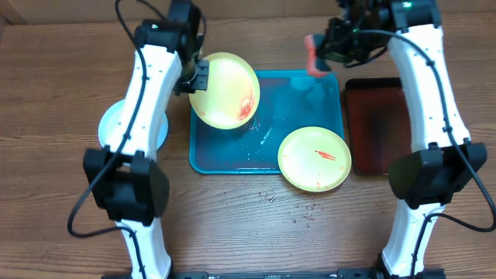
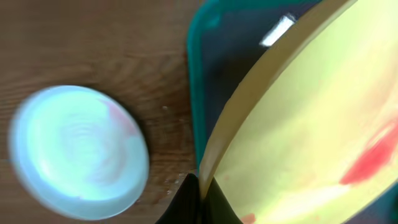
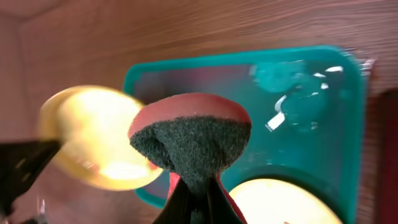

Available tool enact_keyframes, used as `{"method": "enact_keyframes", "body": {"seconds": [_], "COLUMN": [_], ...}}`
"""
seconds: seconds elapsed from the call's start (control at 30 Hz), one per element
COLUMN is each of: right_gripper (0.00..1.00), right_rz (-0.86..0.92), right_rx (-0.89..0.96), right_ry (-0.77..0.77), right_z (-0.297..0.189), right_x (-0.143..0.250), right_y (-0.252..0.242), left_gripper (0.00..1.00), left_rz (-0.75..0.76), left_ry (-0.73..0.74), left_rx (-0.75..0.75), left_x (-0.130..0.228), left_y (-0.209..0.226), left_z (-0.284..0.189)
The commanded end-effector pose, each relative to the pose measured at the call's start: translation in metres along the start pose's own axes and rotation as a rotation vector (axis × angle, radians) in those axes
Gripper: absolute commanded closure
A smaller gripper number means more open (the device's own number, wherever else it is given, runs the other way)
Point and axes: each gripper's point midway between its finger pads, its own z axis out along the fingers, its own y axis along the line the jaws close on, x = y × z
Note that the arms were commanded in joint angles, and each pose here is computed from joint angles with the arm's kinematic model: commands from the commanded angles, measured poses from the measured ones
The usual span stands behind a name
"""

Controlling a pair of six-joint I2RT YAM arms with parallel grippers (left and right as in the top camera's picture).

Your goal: Clean dirty plates on tray and stack at the side

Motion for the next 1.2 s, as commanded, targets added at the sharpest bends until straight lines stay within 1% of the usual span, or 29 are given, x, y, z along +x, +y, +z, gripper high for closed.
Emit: {"method": "enact_keyframes", "body": {"seconds": [0.0,0.07,0.17,0.4,0.57,0.93,1.17], "right_gripper": [0.96,0.96,0.96,0.96,0.96,0.96,0.96], "right_rz": [0.014,0.028,0.026,0.033,0.036,0.036,0.041], "right_rx": [-0.004,0.002,0.012,0.038,0.039,0.039,0.041], "right_ry": [-0.031,-0.035,-0.035,-0.029,-0.023,-0.023,-0.015], "right_z": [-0.012,-0.015,-0.018,-0.018,-0.018,-0.018,-0.018], "right_x": [-0.009,-0.011,-0.011,-0.009,-0.008,-0.008,-0.006], "right_y": [-0.01,-0.017,-0.025,-0.03,-0.03,-0.03,-0.031], "left_gripper": [0.96,0.96,0.96,0.96,0.96,0.96,0.96], "left_rz": [-0.052,-0.077,-0.087,-0.045,-0.043,0.009,0.017], "left_ry": [-0.09,-0.115,-0.159,-0.303,-0.41,-0.464,-0.504], "left_rx": [-0.257,-0.354,-0.461,-0.631,-0.756,-0.862,-0.894], "left_x": [-0.005,-0.002,0.0,-0.006,-0.008,-0.007,-0.006], "left_y": [0.014,0.015,0.013,-0.007,-0.011,-0.013,-0.017], "left_z": [-0.027,-0.032,-0.043,-0.073,-0.098,-0.118,-0.128]}}
